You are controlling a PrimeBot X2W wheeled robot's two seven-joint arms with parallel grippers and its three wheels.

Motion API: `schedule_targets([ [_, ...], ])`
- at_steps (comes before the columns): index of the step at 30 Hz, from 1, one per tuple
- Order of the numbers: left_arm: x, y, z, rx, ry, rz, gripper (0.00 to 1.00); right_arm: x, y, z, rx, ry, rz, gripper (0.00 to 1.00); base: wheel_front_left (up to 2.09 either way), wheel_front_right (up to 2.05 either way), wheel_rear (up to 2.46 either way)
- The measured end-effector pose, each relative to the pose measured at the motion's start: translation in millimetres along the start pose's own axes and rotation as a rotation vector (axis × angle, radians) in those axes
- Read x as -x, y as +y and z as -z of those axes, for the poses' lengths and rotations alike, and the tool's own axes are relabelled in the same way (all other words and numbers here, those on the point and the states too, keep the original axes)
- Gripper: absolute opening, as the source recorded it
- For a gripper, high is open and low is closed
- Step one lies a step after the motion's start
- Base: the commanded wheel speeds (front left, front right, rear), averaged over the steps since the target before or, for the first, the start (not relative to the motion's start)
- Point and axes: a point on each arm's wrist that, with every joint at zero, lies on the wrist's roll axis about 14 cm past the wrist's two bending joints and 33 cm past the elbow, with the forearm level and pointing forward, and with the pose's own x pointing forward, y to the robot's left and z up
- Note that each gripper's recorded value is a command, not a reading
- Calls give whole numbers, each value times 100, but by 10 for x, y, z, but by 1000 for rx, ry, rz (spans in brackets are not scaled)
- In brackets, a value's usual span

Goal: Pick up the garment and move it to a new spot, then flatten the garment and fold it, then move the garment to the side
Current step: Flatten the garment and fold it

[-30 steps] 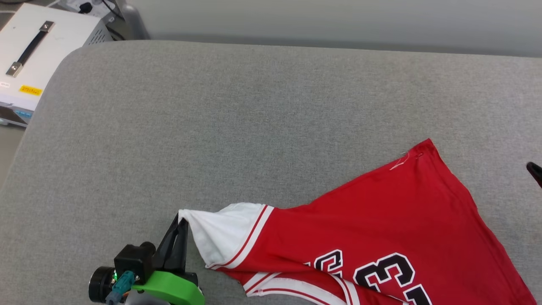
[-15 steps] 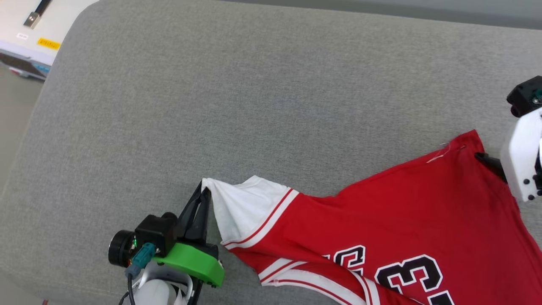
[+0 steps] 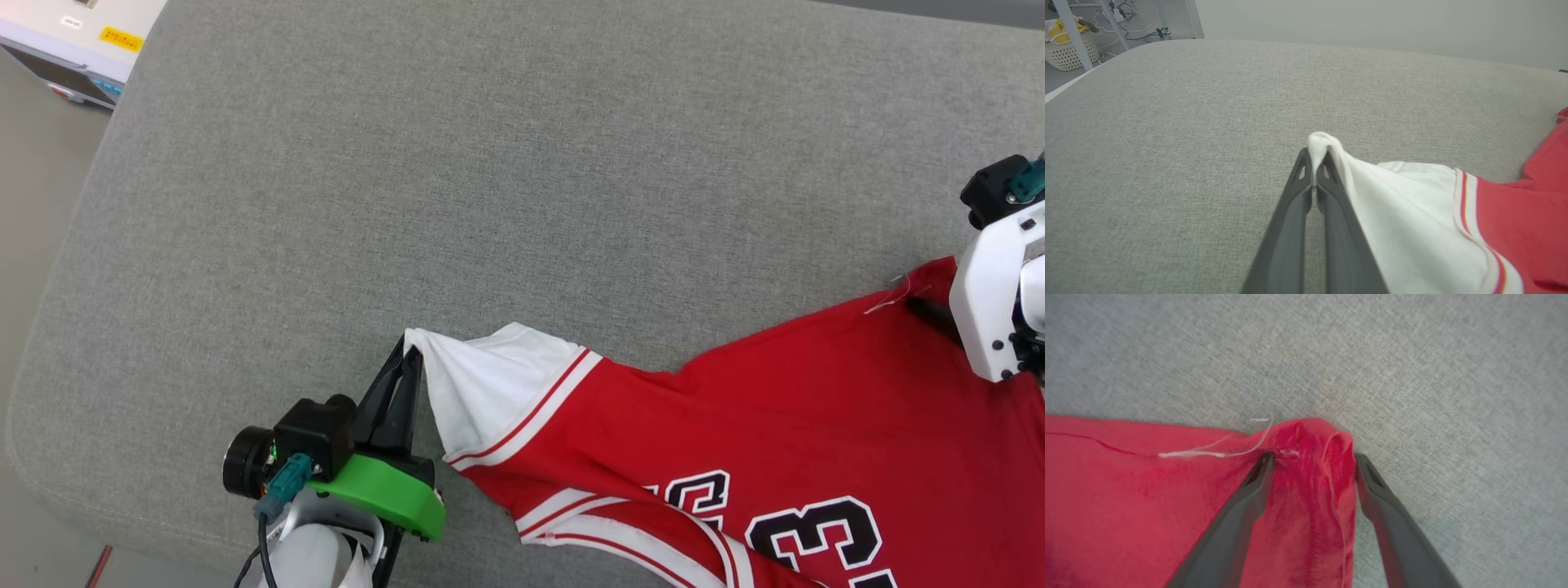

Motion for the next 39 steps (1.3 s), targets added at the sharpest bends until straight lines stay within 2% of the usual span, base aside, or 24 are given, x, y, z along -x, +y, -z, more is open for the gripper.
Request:
schedule_targets([
  [1,3,2,-1,1,0,-1,0,2,2,-6,-7,-7,-5,0,0,0,0],
  [9,36,-27,-143,-28,-41,19,0,230,67,-222,-10,-190,-9,0,0,0,0],
  [19,90,34,-686,-150,-184,77,0,1095,-54,-705,44,-554,73,0,0,0,0],
  [25,-6,-84,-1422,-253,-360,158,0,1718,73,-990,79,-786,83,0,0,0,0],
  [30,-60,-238,-2122,-348,-502,235,0,2272,34,-1124,77,-961,128,0,0,0,0],
  [39,-46,-658,-3242,-468,-748,339,0,3027,-141,-1284,73,-1175,224,0,0,0,0],
])
